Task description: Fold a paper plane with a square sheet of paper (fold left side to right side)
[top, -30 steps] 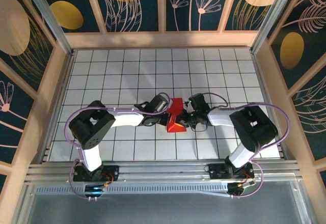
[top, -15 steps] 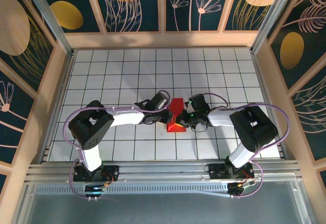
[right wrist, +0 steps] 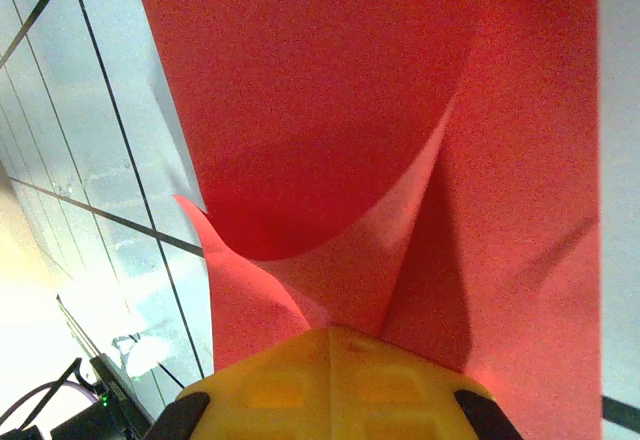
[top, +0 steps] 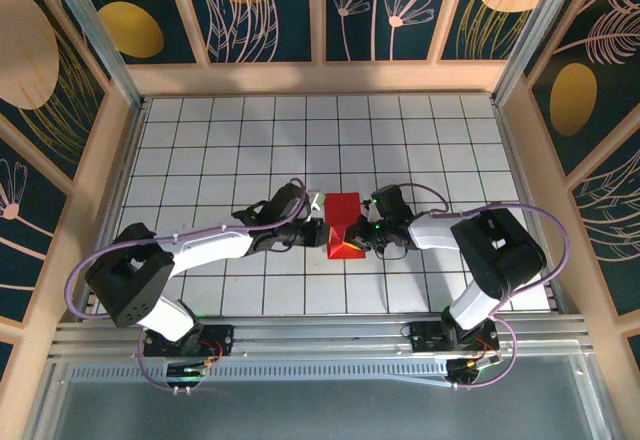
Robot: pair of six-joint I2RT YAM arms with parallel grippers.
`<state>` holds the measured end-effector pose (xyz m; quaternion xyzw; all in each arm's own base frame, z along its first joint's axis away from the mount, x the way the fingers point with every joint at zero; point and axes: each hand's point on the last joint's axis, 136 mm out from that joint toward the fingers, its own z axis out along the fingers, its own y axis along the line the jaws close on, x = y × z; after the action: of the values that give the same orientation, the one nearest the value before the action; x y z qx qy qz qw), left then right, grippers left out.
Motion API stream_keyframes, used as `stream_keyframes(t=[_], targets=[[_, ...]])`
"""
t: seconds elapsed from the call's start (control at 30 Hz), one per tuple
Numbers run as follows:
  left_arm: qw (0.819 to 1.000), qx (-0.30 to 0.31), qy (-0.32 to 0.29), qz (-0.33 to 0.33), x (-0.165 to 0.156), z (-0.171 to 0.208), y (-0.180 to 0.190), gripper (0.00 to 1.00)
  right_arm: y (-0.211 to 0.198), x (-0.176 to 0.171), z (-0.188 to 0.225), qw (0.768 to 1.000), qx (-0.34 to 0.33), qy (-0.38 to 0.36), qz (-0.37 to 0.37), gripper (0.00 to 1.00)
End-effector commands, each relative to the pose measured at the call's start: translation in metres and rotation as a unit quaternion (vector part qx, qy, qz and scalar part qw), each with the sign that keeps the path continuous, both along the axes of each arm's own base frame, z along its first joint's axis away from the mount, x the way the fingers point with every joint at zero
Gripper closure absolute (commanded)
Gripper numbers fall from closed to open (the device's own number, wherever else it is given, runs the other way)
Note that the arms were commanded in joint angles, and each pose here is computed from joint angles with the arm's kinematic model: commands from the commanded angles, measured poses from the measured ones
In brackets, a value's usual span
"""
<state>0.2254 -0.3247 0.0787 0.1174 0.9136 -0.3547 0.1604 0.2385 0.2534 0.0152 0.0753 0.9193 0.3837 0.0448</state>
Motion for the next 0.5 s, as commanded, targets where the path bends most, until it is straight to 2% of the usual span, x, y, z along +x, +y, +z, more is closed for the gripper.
stream_keyframes(t=[0.0, 0.2, 0.47], targets=[[0.995, -0.072, 0.058, -0.028, -0.024, 0.013, -0.02, 0.89, -0.017, -0.02, -0.022, 0.998, -0.041, 0.041, -0.012, 1.0], [0.994, -0.06, 0.077, -0.053, -0.028, 0.0, -0.033, 0.92, -0.018, -0.021, -0.023, 0.998, -0.042, 0.042, -0.012, 1.0], [0.997, -0.023, 0.064, -0.044, -0.015, -0.021, -0.036, 0.94, -0.017, -0.021, -0.023, 0.998, -0.042, 0.043, -0.009, 1.0]])
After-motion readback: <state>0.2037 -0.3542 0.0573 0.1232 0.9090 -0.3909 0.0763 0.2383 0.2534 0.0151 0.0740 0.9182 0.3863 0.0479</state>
